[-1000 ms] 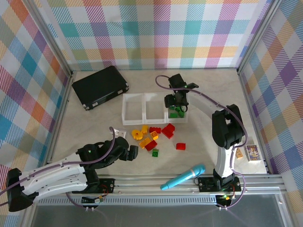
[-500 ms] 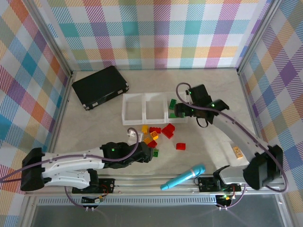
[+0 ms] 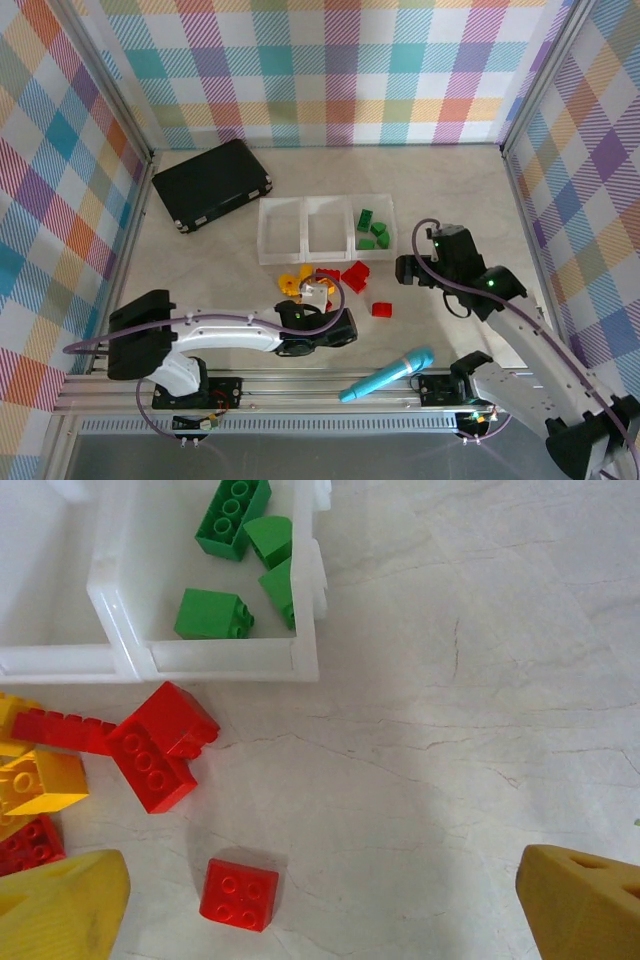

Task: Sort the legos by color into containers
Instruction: Pick up the lego from the middle-left of the table.

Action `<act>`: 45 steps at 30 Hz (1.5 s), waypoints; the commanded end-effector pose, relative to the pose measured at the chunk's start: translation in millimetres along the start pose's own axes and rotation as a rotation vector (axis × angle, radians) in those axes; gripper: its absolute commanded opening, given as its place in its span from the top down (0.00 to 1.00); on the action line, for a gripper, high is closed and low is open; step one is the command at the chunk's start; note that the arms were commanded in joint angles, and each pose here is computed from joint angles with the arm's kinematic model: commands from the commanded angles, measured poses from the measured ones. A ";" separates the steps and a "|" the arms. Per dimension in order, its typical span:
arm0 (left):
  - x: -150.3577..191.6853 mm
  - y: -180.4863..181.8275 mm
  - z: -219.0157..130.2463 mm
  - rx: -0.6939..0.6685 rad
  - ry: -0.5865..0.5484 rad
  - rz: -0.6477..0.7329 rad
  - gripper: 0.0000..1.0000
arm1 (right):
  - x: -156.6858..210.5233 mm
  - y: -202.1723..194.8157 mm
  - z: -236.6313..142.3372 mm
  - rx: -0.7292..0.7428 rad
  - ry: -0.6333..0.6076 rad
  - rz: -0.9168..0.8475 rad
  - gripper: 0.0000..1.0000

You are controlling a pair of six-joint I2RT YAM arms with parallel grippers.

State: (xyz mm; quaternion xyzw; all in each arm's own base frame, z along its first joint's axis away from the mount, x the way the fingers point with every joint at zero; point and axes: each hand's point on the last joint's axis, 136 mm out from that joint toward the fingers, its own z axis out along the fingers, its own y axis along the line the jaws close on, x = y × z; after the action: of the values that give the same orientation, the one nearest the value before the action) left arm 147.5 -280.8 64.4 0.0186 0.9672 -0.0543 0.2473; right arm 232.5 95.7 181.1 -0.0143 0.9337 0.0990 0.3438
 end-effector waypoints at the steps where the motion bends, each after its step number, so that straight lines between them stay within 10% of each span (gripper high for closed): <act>1: 1.4 -5.6 -0.7 -0.007 0.031 -0.040 0.01 | 5.4 -4.4 -1.9 0.004 0.000 0.040 0.01; 45: 5.0 -39.2 65.4 -0.016 0.253 -0.009 0.61 | 10.3 -19.3 -28.6 0.032 -0.067 0.078 0.01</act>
State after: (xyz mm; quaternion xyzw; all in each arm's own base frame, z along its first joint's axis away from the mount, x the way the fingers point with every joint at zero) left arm 166.0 -305.9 17.3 0.0209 0.9912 -0.0139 0.1300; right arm 212.3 78.1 194.5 0.0172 0.9219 0.1038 0.3728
